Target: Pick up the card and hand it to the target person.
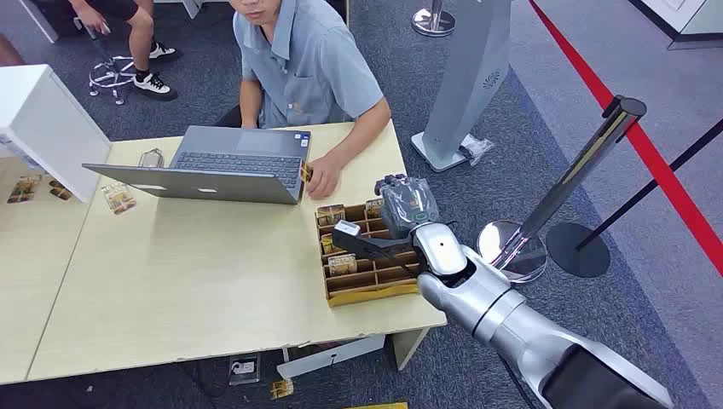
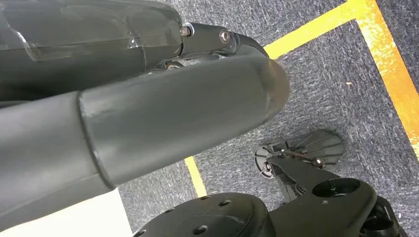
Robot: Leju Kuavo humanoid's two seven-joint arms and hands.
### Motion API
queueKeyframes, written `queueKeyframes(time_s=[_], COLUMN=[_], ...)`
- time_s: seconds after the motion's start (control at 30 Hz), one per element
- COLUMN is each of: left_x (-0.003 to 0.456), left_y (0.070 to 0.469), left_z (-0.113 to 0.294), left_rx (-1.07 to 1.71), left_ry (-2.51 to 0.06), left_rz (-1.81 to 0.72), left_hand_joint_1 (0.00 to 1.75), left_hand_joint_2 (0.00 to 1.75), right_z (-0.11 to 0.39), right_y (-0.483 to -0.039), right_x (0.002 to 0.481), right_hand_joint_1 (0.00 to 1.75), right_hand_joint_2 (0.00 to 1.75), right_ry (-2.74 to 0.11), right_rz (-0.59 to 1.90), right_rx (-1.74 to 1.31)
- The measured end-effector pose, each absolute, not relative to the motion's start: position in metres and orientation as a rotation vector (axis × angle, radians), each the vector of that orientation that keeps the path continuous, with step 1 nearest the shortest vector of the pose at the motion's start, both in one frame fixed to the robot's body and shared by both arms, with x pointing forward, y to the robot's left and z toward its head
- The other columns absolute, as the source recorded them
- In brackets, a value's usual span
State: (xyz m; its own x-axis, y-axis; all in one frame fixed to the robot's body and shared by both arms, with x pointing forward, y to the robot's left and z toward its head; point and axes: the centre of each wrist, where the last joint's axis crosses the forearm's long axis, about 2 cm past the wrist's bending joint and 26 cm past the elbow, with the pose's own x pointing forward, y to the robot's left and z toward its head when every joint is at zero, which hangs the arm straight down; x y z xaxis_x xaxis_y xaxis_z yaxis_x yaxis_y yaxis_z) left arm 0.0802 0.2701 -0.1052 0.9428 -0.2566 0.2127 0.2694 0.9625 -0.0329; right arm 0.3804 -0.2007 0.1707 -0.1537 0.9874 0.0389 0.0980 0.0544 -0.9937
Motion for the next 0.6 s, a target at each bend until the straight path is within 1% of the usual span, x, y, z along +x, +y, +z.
queueKeyframes(time_s=[0.6], left_x=[0.0802], left_y=[0.2699], left_z=[-0.1052], left_rx=[-0.062], left_ry=[-0.209], left_rz=[-0.27], left_hand_joint_1=[0.0], left_hand_joint_2=[0.0], right_z=[0.169], right_y=[-0.2018], right_x=[0.381], right_hand_joint_1=[1.06], right_hand_joint_2=[1.75], right_ry=[-1.409], right_rz=[1.24], right_rx=[-1.176])
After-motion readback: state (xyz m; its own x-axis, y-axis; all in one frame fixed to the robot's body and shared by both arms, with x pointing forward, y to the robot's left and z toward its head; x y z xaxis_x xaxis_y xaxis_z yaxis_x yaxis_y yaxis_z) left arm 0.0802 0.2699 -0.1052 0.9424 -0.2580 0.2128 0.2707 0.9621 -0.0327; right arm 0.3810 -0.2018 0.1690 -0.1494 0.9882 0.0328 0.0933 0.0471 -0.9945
